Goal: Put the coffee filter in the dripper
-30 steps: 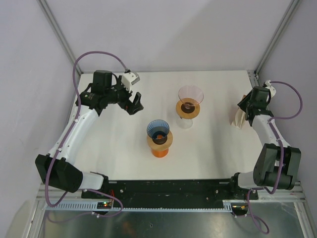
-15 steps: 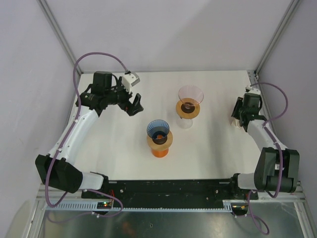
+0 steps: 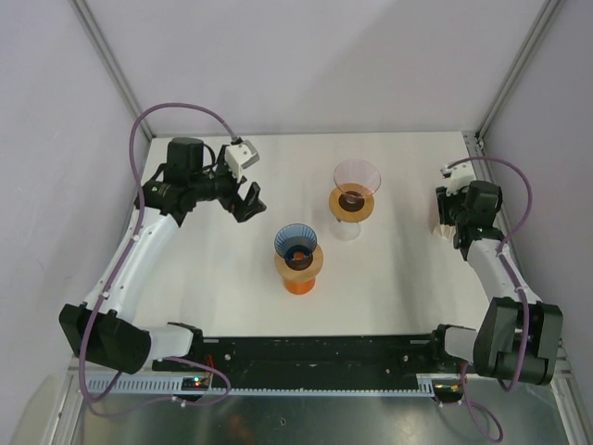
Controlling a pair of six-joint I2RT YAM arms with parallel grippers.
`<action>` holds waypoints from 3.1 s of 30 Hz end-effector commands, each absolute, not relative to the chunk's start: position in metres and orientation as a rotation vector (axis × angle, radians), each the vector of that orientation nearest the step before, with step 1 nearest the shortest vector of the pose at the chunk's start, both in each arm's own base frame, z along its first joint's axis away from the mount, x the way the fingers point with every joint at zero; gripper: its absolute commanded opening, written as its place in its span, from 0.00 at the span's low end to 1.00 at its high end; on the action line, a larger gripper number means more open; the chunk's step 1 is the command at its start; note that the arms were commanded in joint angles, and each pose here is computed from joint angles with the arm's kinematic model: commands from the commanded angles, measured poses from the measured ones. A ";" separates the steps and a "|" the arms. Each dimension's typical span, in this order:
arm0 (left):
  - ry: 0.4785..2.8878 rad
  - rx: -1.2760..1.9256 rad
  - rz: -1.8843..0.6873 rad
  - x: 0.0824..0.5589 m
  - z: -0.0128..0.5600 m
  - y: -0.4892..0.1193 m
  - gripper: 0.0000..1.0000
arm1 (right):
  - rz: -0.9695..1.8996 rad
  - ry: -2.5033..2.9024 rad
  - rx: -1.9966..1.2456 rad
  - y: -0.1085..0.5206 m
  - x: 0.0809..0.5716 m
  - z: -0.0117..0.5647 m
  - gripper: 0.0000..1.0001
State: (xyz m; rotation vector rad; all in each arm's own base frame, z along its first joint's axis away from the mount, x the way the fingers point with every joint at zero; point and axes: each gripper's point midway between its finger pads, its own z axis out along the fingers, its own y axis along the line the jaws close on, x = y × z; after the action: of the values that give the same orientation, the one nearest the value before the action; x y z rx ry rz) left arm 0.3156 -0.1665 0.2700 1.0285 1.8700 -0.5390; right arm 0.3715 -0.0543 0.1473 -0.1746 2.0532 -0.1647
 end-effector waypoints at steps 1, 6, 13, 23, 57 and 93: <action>1.776 1.080 -0.533 0.312 0.279 -0.167 1.00 | -0.240 2.032 -0.577 -0.034 0.368 0.137 0.42; 1.760 1.101 -0.529 0.309 0.278 -0.166 1.00 | -0.423 2.137 -0.646 -0.050 0.351 0.108 0.41; 1.761 1.110 -0.545 0.310 0.274 -0.166 1.00 | -0.469 2.151 -0.711 -0.058 0.338 0.084 0.41; 1.771 1.097 -0.550 0.316 0.273 -0.162 1.00 | -0.517 2.126 -0.734 -0.057 0.352 0.078 0.40; 1.757 1.109 -0.582 0.315 0.273 -0.162 1.00 | -0.579 2.110 -0.797 -0.056 0.368 0.065 0.32; 1.752 1.130 -0.617 0.308 0.274 -0.164 1.00 | -0.584 2.101 -0.616 -0.071 0.385 0.064 0.15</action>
State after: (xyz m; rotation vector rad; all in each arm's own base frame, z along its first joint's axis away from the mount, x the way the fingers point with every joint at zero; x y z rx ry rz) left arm 0.3090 -0.1631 0.2610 1.1094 1.8074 -0.6173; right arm 0.3683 -0.0659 0.0447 -0.6919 2.1616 -0.5595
